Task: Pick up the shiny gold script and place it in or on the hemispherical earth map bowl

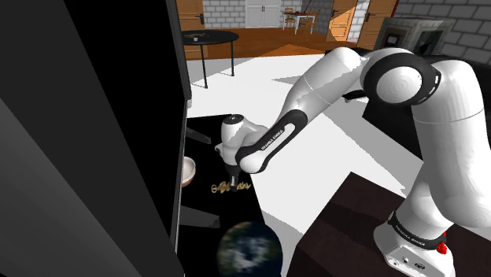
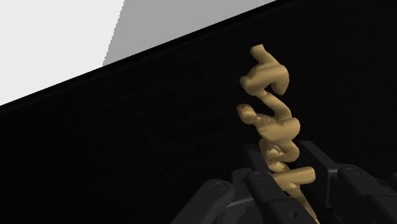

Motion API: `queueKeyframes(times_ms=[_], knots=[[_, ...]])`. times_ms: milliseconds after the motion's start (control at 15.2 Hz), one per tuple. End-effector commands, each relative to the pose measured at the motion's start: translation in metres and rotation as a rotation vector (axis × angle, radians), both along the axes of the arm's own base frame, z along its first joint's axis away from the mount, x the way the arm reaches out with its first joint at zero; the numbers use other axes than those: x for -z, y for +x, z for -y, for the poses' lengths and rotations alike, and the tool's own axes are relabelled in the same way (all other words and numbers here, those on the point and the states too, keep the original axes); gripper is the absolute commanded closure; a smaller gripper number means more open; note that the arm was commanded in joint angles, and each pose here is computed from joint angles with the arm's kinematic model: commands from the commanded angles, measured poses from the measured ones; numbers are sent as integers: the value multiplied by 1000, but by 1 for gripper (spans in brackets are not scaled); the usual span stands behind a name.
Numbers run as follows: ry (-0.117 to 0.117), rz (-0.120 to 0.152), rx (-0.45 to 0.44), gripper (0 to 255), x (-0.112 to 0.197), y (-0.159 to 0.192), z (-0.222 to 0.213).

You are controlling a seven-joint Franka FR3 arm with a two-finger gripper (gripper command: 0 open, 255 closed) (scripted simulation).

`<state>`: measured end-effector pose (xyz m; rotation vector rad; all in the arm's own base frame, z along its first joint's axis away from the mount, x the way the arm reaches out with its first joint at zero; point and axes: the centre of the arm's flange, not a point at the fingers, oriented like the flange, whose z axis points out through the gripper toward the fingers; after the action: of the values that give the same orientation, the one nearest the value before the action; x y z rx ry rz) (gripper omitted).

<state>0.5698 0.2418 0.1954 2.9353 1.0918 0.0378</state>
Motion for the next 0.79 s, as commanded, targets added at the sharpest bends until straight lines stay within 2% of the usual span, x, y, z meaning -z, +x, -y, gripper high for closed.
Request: queueKeyframes(times_ms=[0,726], knots=[[0,0,0,255,-10,0,0],[0,0,0,255,-68,0,0]])
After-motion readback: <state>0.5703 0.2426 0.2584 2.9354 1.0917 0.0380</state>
